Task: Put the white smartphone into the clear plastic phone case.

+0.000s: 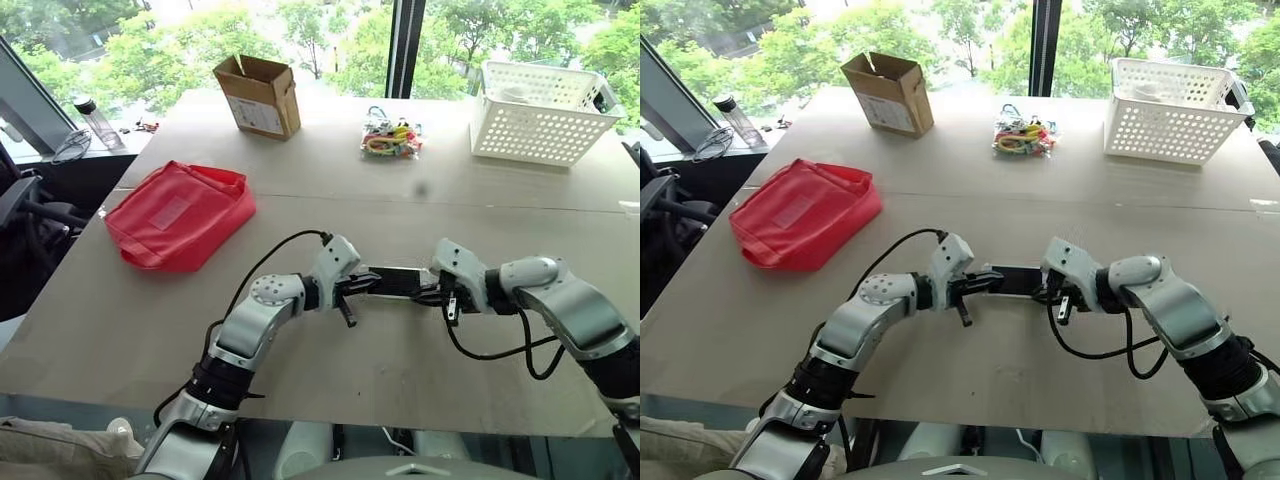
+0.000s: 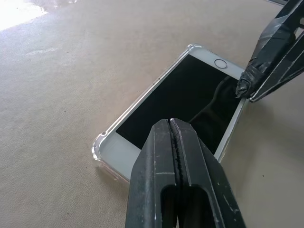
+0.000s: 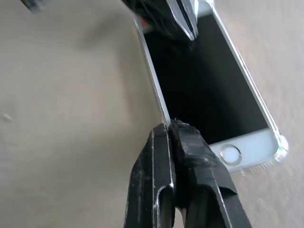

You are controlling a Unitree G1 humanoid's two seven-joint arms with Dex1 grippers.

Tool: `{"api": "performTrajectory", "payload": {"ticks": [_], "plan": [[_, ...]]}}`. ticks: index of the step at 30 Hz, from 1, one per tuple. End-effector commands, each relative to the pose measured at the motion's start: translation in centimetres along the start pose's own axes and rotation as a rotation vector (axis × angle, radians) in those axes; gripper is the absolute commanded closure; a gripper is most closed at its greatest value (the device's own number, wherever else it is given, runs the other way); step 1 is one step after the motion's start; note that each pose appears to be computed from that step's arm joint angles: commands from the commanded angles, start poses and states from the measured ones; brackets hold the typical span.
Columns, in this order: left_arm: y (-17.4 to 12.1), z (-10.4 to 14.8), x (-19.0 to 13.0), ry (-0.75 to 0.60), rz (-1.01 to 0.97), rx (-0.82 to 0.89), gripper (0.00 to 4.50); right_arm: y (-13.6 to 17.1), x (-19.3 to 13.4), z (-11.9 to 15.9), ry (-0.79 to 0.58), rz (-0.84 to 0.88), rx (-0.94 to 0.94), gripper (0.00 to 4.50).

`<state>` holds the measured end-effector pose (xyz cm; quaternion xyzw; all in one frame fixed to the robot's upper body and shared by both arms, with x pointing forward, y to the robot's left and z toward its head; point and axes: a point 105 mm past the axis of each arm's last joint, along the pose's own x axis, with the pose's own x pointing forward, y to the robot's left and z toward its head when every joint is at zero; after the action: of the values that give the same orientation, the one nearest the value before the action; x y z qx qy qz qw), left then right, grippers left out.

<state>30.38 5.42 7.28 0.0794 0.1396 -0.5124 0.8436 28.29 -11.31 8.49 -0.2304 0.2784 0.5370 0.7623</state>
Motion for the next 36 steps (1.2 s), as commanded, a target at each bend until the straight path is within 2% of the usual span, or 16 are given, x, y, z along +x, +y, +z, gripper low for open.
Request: {"api": "performTrajectory", "payload": {"ticks": [1,5,8,10,12,13,14,15,16,17,20,23,27,28,31,36], "plan": [[0.0,-1.6,-0.2,0.06,0.004,-0.023,4.49,0.4,1.7,-4.9,0.176,0.046,0.129,4.5],[-0.1,-1.4,-0.3,0.056,0.008,-0.016,4.49,0.8,3.2,-6.8,0.226,0.093,0.184,4.5],[0.0,-0.7,-0.7,0.011,0.034,0.006,4.49,0.1,3.2,-5.1,0.119,0.048,0.2,4.5],[0.2,0.0,-1.1,-0.029,0.06,0.006,4.49,-1.0,2.6,-2.7,-0.024,-0.023,0.199,4.5],[0.8,0.7,-2.3,-0.107,0.122,-0.003,4.49,-3.4,-0.5,4.3,-0.45,-0.161,0.243,4.5],[1.0,1.4,-3.2,-0.165,0.152,-0.005,4.49,-4.1,-2.8,6.7,-0.615,-0.211,0.248,4.5],[1.4,2.1,-4.1,-0.217,0.188,-0.009,4.49,-4.6,-4.9,8.2,-0.73,-0.266,0.226,4.5],[1.6,2.6,-4.6,-0.248,0.208,-0.011,4.49,-4.7,-5.9,8.8,-0.775,-0.295,0.206,4.5],[2.0,3.2,-5.3,-0.285,0.236,-0.026,4.49,-5.1,-6.7,9.0,-0.782,-0.358,0.179,4.5],[2.5,4.5,-6.4,-0.375,0.256,-0.092,4.5,-5.3,-7.3,8.6,-0.758,-0.421,0.138,4.23],[4.0,6.5,-9.4,-0.511,0.319,-0.143,3.61,-4.5,-7.5,6.7,-0.629,-0.509,0.021,3.24],[5.2,7.0,-10.6,-0.53,0.399,-0.153,2.27,-3.8,-7.7,5.7,-0.608,-0.53,0.0,1.84],[5.0,6.6,-12.3,-0.49,0.431,-0.129,0.46,-2.1,-8.7,2.6,-0.542,-0.565,-0.022,0.03],[4.7,6.3,-12.6,-0.474,0.431,-0.115,0.03,-1.5,-9.0,1.9,-0.546,-0.567,0.001,0.0],[2.7,4.3,-13.8,-0.373,0.393,-0.049,0.03,1.5,-10.3,-0.4,-0.536,-0.53,0.073,0.0],[0.5,0.6,-16.4,-0.236,0.369,-0.098,0.03,4.1,-12.9,-4.1,-0.412,-0.61,0.125,0.0]]}}
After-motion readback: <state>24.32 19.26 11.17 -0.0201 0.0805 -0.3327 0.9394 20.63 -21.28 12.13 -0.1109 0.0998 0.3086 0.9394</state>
